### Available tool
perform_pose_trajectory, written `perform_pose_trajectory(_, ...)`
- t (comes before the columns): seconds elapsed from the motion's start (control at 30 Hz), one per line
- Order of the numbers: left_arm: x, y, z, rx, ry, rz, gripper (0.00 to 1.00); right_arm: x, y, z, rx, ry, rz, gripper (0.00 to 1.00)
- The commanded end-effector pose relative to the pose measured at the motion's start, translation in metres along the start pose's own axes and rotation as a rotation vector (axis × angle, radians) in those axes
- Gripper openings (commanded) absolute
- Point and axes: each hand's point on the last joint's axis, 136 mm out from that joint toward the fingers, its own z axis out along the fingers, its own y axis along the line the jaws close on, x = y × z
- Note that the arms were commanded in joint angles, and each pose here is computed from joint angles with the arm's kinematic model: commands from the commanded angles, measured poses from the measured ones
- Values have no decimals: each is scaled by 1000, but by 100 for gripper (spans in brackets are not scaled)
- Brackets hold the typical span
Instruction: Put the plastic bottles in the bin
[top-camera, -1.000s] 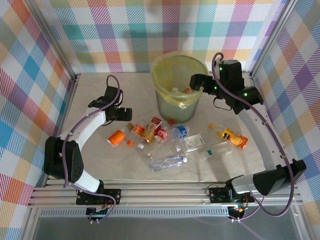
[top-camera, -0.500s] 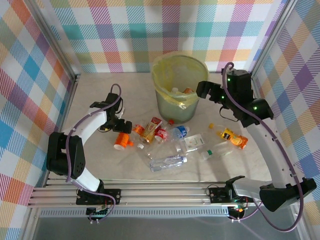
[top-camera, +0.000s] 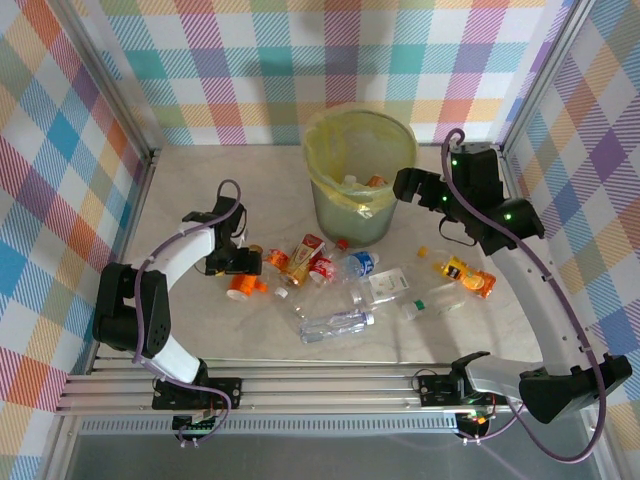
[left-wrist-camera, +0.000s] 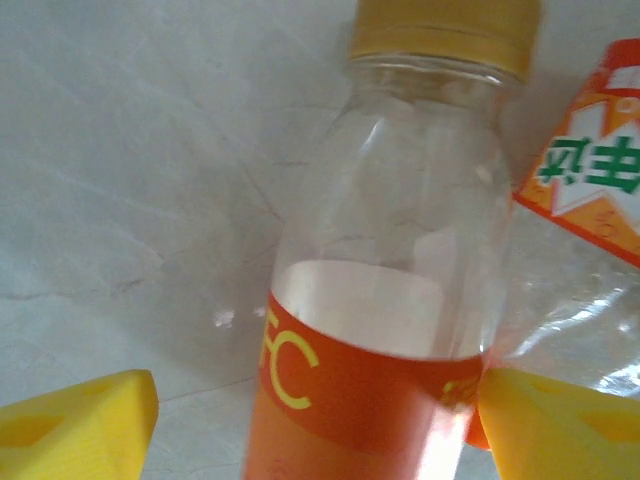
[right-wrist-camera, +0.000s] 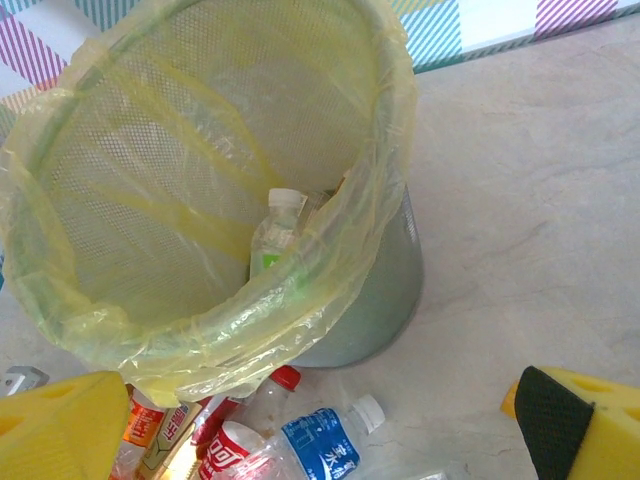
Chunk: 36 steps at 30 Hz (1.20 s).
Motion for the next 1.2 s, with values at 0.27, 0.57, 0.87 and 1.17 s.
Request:
perform_pose_trajectory(0.27, 7, 28, 23, -131, 20, -140, 78, -1, 0, -2, -9, -15, 3, 100)
perform_pose_trajectory(0.57, -9, 23, 39, -112, 3, -173, 69, 5, -6, 2, 18, 0, 4, 100)
perform_pose_trajectory(0.87, -22, 30, 31, -149, -51, -188, 52, 16, -17, -5, 53, 6, -59, 100)
perform_pose_trajectory(1.17, -49, 30, -25, -129, -232, -211, 39, 24, -55, -14, 232, -15, -70, 100)
